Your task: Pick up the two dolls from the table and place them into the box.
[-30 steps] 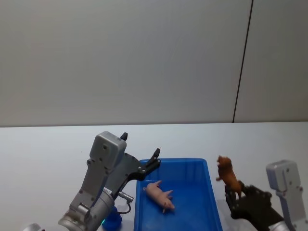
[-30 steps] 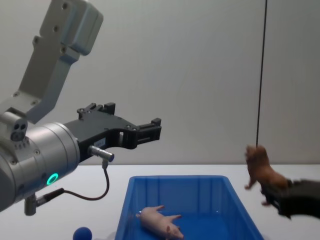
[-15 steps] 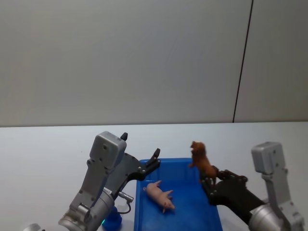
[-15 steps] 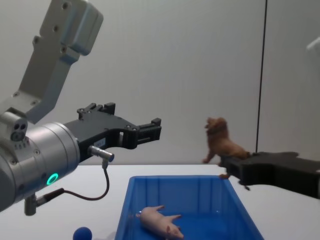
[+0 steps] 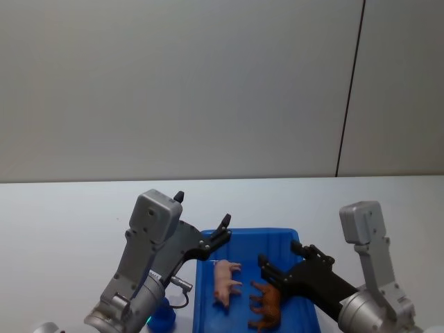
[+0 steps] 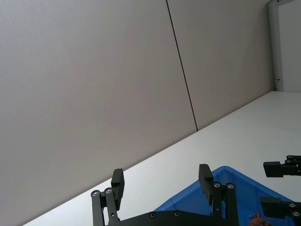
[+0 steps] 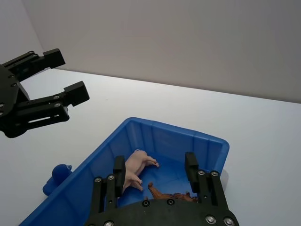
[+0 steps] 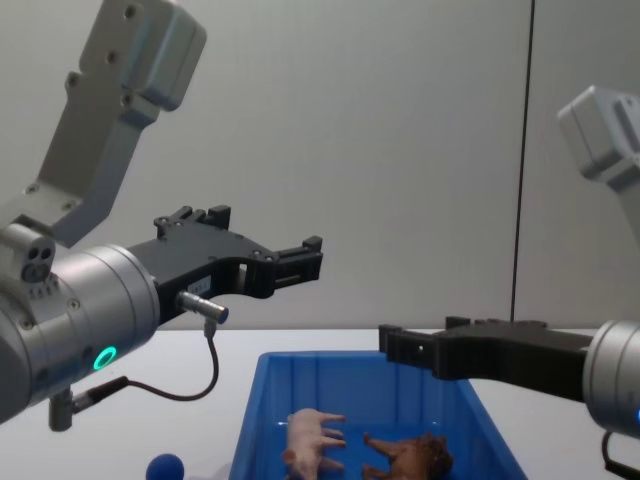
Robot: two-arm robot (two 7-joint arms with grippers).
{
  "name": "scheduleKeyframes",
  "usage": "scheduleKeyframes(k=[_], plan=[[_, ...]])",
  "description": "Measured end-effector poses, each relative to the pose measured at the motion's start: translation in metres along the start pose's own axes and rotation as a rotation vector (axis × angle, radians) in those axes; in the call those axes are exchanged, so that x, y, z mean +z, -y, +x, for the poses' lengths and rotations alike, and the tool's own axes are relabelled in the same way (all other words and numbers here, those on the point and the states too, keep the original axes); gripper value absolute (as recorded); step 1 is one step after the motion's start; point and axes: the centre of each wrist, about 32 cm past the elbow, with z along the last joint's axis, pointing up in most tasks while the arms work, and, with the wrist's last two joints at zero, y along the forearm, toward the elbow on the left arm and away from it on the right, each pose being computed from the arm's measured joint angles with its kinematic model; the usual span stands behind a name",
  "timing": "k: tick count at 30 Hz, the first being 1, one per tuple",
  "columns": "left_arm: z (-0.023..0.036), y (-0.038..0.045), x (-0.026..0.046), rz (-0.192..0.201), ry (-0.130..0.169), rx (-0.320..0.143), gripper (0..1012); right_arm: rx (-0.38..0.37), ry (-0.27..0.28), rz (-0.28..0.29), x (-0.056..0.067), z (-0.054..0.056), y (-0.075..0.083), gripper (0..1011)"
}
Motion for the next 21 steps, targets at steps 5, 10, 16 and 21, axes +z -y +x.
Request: scheduleKeyframes(k=[5, 10, 16, 21], plan=[[0.0, 0.0, 0.0, 0.0, 0.0, 0.0, 1001, -0.031, 0.002, -0.002, 0.0, 0.0, -0.001, 872], [0.0, 0.0, 0.0, 0.0, 0.0, 0.0, 1001, -0.086, 0.02, 0.005, -0.001, 0.001, 0.004, 998], [0.0, 0.0, 0.0, 0.0, 0.0, 0.0, 1001, -0.155, 0.044, 0.018, -0.001, 0.004, 0.013, 1001], [0.0, 0.0, 0.0, 0.0, 0.0, 0.0, 1001, -0.2, 0.06, 0.028, -0.001, 0.006, 0.021, 1001]])
